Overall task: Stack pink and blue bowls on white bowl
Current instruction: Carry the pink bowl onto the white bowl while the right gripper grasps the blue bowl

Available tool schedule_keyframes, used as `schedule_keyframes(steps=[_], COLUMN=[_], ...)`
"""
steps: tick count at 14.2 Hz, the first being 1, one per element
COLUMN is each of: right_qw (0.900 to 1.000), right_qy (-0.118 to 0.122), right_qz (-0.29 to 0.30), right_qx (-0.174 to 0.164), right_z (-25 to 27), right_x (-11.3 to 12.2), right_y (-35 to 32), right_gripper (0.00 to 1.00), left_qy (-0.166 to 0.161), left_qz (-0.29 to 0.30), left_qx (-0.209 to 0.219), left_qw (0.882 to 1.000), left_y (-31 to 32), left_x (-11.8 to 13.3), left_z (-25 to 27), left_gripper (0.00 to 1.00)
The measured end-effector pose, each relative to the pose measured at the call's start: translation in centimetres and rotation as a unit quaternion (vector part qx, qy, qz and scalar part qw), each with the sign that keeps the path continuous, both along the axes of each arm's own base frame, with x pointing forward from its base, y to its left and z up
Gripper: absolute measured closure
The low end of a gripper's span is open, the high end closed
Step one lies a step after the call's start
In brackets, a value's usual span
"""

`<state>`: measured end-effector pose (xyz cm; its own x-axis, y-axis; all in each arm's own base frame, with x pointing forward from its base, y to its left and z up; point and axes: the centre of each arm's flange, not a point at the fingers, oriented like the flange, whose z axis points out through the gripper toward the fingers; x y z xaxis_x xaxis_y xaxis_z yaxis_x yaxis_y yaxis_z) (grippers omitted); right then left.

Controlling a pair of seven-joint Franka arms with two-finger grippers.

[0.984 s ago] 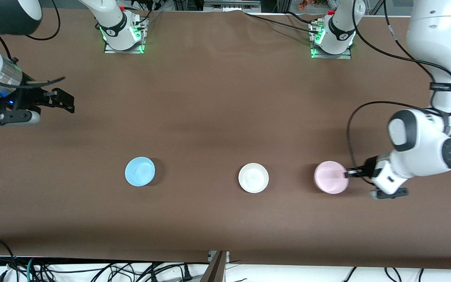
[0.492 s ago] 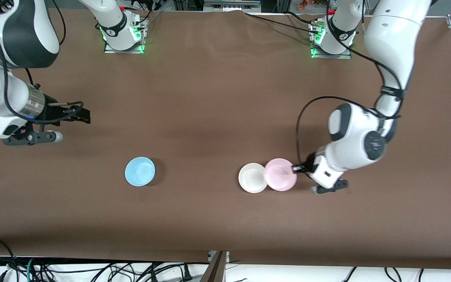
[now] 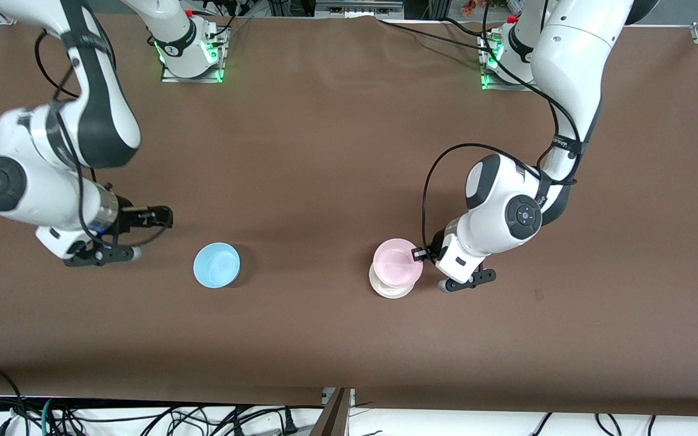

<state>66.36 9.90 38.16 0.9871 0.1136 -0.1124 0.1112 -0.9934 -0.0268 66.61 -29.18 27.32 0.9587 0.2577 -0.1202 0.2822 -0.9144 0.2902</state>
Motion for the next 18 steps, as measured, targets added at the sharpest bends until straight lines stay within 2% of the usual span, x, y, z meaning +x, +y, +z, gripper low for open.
schedule_keyframes(steps=[5,7,9,11,12,14,15,16,18], right_qw=[0.999,0.998,0.998,0.999,0.999,0.999,0.999,0.999,0.999], right_qy=[-0.051,-0.054,-0.052,-0.050,-0.048,-0.042,-0.039,-0.037,-0.036], right_qz=[0.010,0.014,0.015,0.015,0.015,0.014,0.012,0.011,0.007], right_qx=[0.008,0.009,0.009,0.008,0.008,0.006,0.005,0.005,0.004], right_z=[-11.2,-14.0,-14.4,-14.6,-14.8,-15.5,-16.1,-16.6,-17.0], right_x=[2.8,2.9,2.9,2.8,2.7,2.5,2.4,2.3,2.3], right_y=[2.4,3.1,3.2,3.2,3.1,2.9,2.7,2.5,2.5], right_gripper=[0.00,0.00,0.01,0.10,0.10,0.29,0.36,0.36,0.53], left_qy=[-0.001,0.000,-0.002,-0.005,-0.004,-0.003,-0.003,-0.003,-0.002], left_qz=[0.008,0.009,0.009,0.010,0.010,0.010,0.010,0.011,0.011], left_qx=[0.003,0.003,0.003,0.003,0.003,0.003,0.004,0.004,0.004], left_qw=[1.000,1.000,1.000,1.000,1.000,1.000,1.000,1.000,1.000], left_y=[-0.6,-0.6,-0.6,-0.7,-0.7,-0.8,-0.8,-0.8,-0.7], left_x=[0.0,0.0,0.0,0.1,0.0,0.0,0.0,0.0,0.0], left_z=[-2.1,-2.2,-2.4,-2.7,-2.8,-3.2,-3.3,-3.5,-3.7], left_gripper=[0.98,0.98,0.98,0.98,0.98,0.98,0.98,0.98,0.98])
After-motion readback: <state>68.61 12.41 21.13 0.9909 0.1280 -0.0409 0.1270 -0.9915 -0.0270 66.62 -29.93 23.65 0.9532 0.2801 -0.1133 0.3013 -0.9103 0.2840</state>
